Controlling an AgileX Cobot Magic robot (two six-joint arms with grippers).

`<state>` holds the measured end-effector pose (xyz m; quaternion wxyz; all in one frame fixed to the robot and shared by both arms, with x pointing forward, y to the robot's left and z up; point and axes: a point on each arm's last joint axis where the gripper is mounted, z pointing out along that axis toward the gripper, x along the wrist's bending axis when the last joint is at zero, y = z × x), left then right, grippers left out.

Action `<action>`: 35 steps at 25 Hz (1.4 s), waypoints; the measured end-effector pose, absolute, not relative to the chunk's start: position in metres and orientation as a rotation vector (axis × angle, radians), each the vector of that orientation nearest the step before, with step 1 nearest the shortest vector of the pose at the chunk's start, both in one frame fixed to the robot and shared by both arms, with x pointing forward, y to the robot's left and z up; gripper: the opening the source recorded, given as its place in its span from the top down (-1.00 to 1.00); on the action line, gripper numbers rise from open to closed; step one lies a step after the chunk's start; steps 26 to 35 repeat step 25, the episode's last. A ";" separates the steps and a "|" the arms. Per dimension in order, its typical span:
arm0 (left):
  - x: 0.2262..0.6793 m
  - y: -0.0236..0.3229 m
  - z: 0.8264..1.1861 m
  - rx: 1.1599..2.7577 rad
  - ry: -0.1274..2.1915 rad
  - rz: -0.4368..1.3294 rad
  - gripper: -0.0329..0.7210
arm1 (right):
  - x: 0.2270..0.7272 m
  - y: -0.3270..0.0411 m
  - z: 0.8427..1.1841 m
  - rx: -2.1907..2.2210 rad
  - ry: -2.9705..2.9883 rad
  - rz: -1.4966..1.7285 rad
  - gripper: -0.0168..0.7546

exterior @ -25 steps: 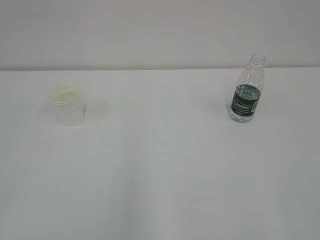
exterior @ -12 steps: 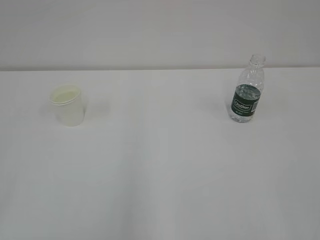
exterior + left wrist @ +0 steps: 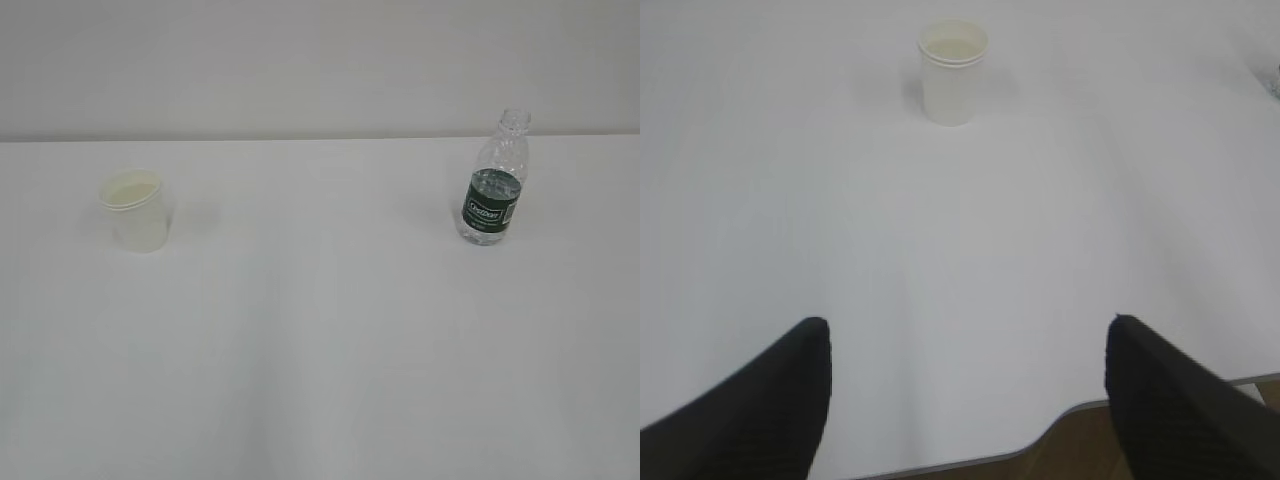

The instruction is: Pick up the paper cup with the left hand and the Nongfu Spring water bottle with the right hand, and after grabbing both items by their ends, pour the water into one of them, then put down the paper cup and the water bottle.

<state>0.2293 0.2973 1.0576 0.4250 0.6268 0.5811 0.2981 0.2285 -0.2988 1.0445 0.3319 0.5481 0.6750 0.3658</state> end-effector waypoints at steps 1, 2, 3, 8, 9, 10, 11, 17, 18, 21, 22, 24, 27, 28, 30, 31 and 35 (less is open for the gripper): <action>0.229 0.297 1.058 1.567 1.453 0.745 -0.71 | 0.228 -0.299 1.044 1.432 1.764 0.956 -0.57; 0.229 0.297 1.058 1.567 1.453 0.745 -0.71 | 0.228 -0.299 1.044 1.432 1.764 0.956 -0.56; 0.229 0.297 1.058 1.567 1.453 0.745 -0.71 | 0.228 -0.299 1.044 1.432 1.764 0.956 -0.56; 0.229 0.297 1.058 1.567 1.453 0.745 -0.70 | 0.228 -0.299 1.044 1.432 1.764 0.956 -0.56; 0.229 0.297 1.058 1.567 1.453 0.745 -0.70 | 0.228 -0.299 1.044 1.432 1.764 0.956 -0.56; 0.229 0.297 1.058 1.567 1.453 0.745 -0.70 | 0.228 -0.299 1.044 1.432 1.764 0.956 -0.56; 0.229 0.297 1.058 1.567 1.453 0.745 -0.70 | 0.228 -0.299 1.044 1.432 1.764 0.956 -0.56; 0.229 0.297 1.058 1.567 1.453 0.745 -0.68 | 0.228 -0.299 1.044 1.432 1.764 0.956 -0.56; 0.229 0.297 1.058 1.567 1.453 0.745 -0.68 | 0.228 -0.299 1.044 1.432 1.764 0.956 -0.56; 0.229 0.297 1.058 1.567 1.453 0.745 -0.67 | 0.228 -0.299 1.044 1.432 1.764 0.956 -0.56; 0.229 0.297 1.058 1.567 1.453 0.745 -0.67 | 0.228 -0.299 1.044 1.432 1.764 0.956 -0.55; 0.229 0.297 1.058 1.567 1.453 0.745 -0.66 | 0.228 -0.299 1.044 1.432 1.764 0.956 -0.55; 0.229 0.297 1.058 1.567 1.453 0.745 -0.66 | 0.228 -0.299 1.044 1.432 1.764 0.956 -0.55; 0.229 0.297 1.058 1.567 1.453 0.745 -0.66 | 0.228 -0.299 1.044 1.432 1.764 0.956 -0.55; 0.229 0.297 1.058 1.567 1.453 0.745 -0.66 | 0.228 -0.299 1.044 1.432 1.764 0.956 -0.55; 0.229 0.297 1.058 1.567 1.453 0.745 -0.66 | 0.228 -0.299 1.044 1.432 1.764 0.956 -0.55; 0.229 0.297 1.058 1.567 1.453 0.745 -0.66 | 0.228 -0.299 1.044 1.432 1.764 0.956 -0.55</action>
